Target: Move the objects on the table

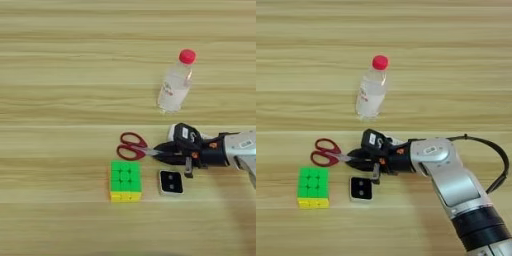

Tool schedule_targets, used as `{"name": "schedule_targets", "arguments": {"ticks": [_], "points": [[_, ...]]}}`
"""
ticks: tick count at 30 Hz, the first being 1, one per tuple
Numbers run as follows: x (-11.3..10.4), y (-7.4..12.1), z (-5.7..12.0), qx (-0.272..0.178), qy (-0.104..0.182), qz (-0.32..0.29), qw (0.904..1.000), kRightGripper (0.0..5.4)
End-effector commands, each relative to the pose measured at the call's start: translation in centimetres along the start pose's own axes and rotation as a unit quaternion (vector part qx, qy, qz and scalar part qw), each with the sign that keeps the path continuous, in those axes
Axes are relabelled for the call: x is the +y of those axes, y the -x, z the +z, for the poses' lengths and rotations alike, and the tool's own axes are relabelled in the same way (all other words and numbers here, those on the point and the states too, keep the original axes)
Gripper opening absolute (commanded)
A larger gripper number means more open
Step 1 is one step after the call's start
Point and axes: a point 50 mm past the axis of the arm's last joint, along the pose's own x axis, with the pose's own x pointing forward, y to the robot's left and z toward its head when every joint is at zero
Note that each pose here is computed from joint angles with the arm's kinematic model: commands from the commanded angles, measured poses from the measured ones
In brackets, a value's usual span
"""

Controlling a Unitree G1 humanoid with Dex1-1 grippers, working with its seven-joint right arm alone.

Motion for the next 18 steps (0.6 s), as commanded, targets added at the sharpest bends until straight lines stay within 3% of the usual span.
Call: {"name": "schedule_targets", "arguments": {"ticks": [1,9,14,18], "points": [[-1.3,1.3,1.7,-0.007,0.048,-0.032,0.9983,1.08],[-1.5,1.3,2.0,-0.015,0.051,-0.037,0.9979,2.26],[-3.0,1.8,4.4,-0.098,0.058,-0.093,0.9891,2.81],[-4.1,2.7,6.7,-0.177,0.065,-0.142,0.9717,3.44]]}}
